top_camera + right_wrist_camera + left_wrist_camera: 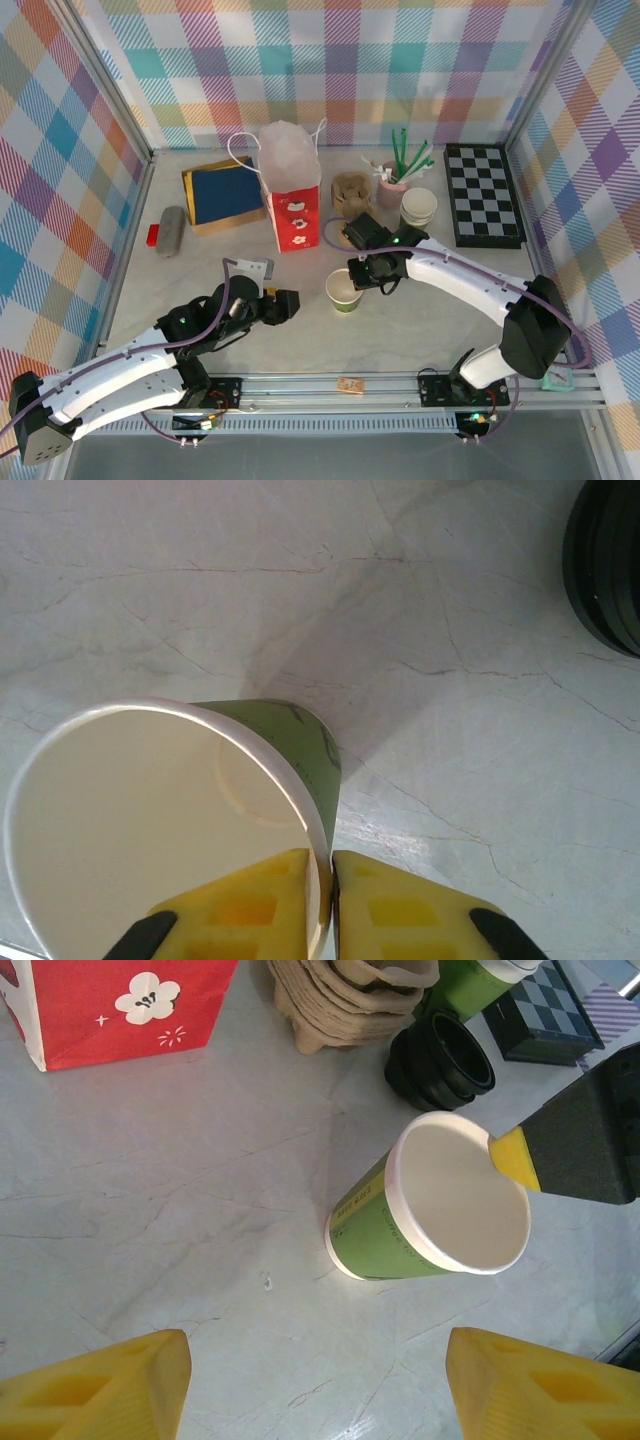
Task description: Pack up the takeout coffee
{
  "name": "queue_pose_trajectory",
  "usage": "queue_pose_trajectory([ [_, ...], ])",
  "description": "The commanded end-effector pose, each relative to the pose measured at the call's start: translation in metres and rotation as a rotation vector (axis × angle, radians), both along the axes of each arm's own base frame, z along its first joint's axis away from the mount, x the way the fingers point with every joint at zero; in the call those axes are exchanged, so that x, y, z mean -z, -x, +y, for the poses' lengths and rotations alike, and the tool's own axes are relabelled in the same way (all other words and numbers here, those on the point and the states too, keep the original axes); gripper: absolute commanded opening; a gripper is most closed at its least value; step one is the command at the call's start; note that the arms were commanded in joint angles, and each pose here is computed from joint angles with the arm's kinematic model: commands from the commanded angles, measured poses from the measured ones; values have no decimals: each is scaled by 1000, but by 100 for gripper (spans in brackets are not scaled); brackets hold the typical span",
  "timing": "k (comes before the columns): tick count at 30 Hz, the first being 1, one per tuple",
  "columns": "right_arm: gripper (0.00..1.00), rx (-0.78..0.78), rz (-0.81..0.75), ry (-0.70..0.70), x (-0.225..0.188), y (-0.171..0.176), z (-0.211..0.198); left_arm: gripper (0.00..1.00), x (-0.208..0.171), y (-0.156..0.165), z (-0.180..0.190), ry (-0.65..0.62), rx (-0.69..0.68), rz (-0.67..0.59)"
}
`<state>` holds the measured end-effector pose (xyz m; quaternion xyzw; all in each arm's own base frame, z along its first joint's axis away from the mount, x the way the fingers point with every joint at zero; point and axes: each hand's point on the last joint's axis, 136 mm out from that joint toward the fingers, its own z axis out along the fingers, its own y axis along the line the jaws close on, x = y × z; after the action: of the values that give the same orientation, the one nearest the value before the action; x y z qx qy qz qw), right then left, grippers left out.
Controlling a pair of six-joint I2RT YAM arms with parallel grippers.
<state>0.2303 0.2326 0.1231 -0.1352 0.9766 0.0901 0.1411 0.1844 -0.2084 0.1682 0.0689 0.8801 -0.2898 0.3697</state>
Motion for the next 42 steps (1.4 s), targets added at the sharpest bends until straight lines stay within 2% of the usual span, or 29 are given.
queue_pose_trajectory([
  [1, 19, 26, -8, 16, 2, 0, -6, 68, -10, 1, 1, -2, 8, -28],
  [10, 43, 12, -88, 26, -44, 3, -22, 69, -26, 2, 2, 16, 14, -51],
  [16, 50, 45, -189, 58, -81, -16, -61, 69, -35, 1, 1, 21, 22, -65],
  [20, 55, 5, -193, 84, -81, -31, -75, 69, -33, 2, -1, 19, 28, -61],
  [26, 57, -205, -272, 136, -67, -48, -73, 69, -28, 3, -2, 25, 28, -51],
  [28, 63, -253, -319, 169, -63, -56, -74, 69, -26, 4, -2, 20, 29, -49],
  [30, 69, -246, -288, 173, -57, -61, -77, 69, -23, 5, -1, 14, 31, -44],
  [33, 65, -233, -174, 151, -42, -67, -80, 69, -21, 5, 0, 9, 28, -43],
  [38, 62, -316, -110, 127, -20, -72, -70, 69, -19, 6, 3, 5, 24, -42],
  [41, 50, -346, -58, 114, -9, -74, -68, 69, -17, 7, 6, 3, 19, -42],
  [42, 49, -348, -49, 130, -7, -76, -69, 69, -16, 8, 8, 0, 16, -42],
])
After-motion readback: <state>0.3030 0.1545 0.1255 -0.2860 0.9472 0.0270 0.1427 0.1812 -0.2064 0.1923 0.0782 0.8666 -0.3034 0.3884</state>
